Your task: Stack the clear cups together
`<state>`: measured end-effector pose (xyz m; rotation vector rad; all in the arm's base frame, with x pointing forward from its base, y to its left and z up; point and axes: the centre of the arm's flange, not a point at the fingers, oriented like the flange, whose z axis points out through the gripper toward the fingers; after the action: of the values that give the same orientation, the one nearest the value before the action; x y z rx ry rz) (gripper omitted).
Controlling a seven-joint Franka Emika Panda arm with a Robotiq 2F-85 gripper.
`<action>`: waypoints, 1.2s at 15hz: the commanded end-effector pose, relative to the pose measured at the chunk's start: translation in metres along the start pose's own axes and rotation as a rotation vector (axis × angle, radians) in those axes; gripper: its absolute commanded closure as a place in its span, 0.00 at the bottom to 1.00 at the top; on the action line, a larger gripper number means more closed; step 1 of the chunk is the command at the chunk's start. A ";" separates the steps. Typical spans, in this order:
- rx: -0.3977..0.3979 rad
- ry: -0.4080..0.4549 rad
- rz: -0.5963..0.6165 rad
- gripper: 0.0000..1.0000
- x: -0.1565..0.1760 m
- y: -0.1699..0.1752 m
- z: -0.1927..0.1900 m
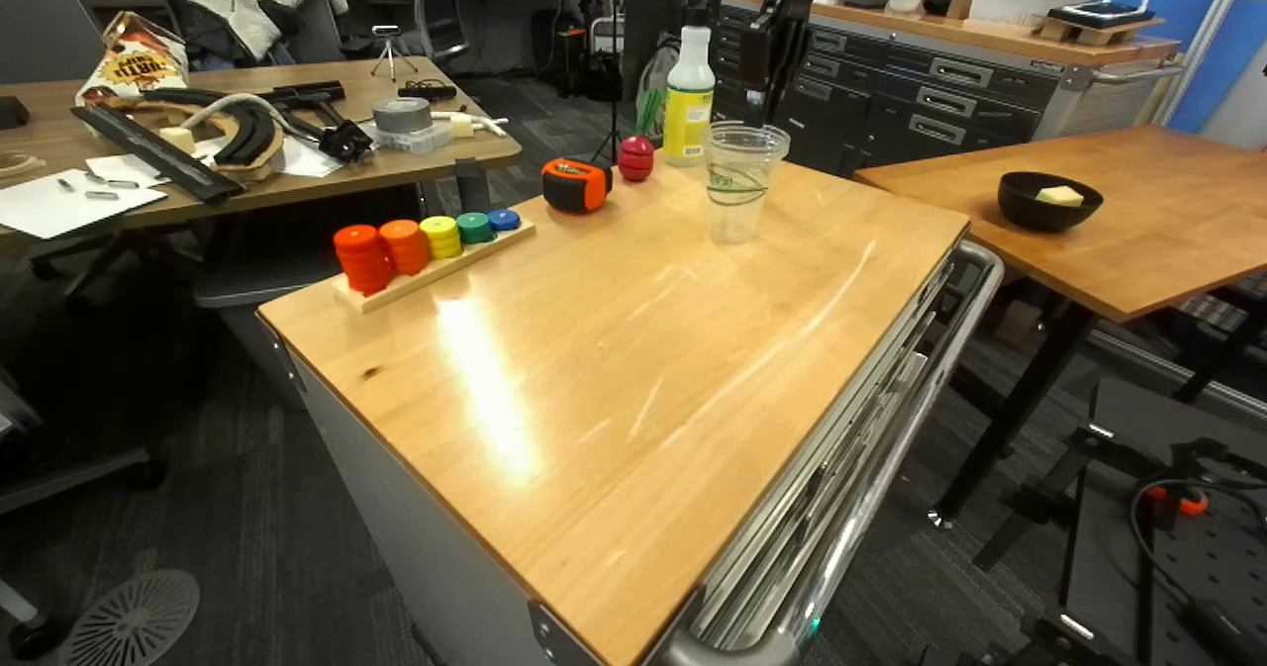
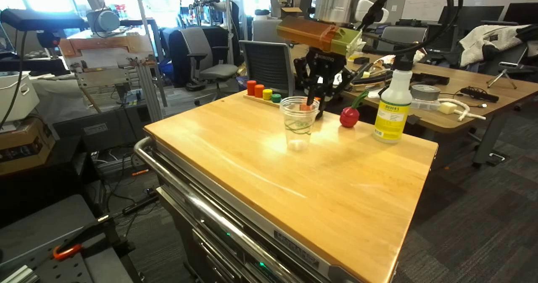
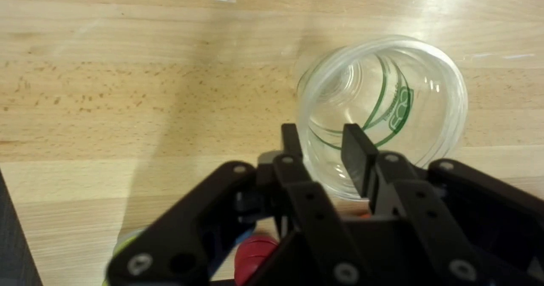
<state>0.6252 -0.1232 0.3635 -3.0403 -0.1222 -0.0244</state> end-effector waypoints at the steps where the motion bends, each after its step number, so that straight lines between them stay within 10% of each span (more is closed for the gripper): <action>1: -0.005 0.027 -0.028 0.36 -0.001 -0.004 -0.007; 6: -0.004 0.029 -0.015 0.01 0.001 -0.017 -0.027; 18: -0.162 0.123 0.056 0.00 -0.039 -0.038 -0.156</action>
<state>0.5948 -0.0911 0.5126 -3.1082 -0.1064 -0.2704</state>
